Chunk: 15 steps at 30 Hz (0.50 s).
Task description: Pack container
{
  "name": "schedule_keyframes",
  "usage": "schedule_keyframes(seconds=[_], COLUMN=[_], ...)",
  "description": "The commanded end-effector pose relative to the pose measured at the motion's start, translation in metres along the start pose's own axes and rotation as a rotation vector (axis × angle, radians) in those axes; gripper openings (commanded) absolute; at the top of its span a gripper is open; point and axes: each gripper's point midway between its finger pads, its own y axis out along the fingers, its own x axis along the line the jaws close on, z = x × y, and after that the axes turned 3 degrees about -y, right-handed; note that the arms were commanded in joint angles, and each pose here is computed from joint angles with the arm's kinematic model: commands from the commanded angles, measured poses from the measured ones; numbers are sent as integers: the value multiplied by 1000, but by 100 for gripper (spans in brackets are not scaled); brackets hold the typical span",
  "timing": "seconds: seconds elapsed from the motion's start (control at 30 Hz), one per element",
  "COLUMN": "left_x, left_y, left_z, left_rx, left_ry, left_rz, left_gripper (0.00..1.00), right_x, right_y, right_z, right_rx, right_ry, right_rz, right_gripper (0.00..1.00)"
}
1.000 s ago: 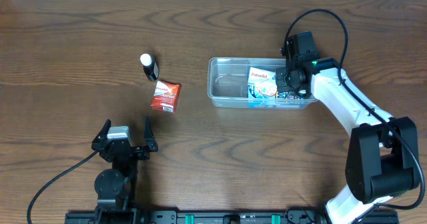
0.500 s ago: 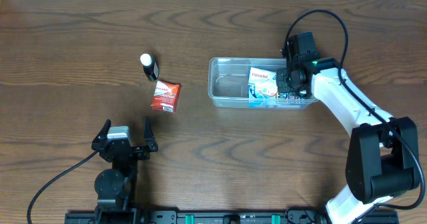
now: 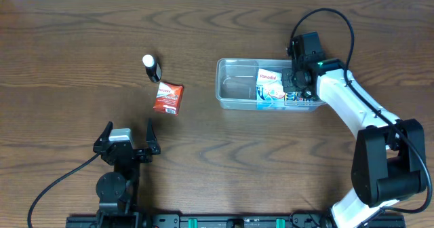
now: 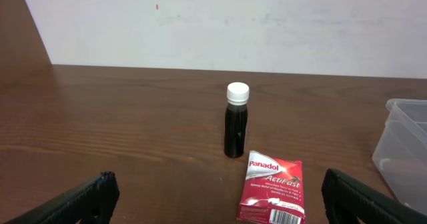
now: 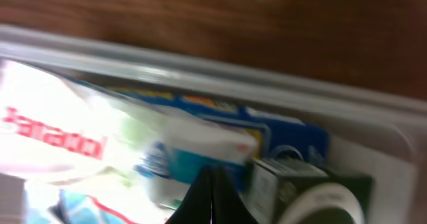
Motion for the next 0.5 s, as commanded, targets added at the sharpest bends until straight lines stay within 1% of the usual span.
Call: schedule_keyframes(seconds=[0.0,0.13,0.23,0.33,0.47], left_x=[4,4,4,4,4], left_y=[1,1,1,1,1], left_z=[17,17,17,17,17], left_rx=[48,48,48,48,48], left_ry=[9,9,9,9,9], left_rz=[-13,-13,-13,-13,-13], left_gripper=[98,98,98,98,98], right_x=[13,14,24,34,34], right_y=[4,3,2,-1,-1], right_z=[-1,-8,-16,-21,-22], right_rx=[-7,-35,-72,-92,-99], right_ry=[-23,-26,-70,-73,-77], right_rz=[-97,-104,-161,-216,-219], right_gripper=[1,1,1,1,1])
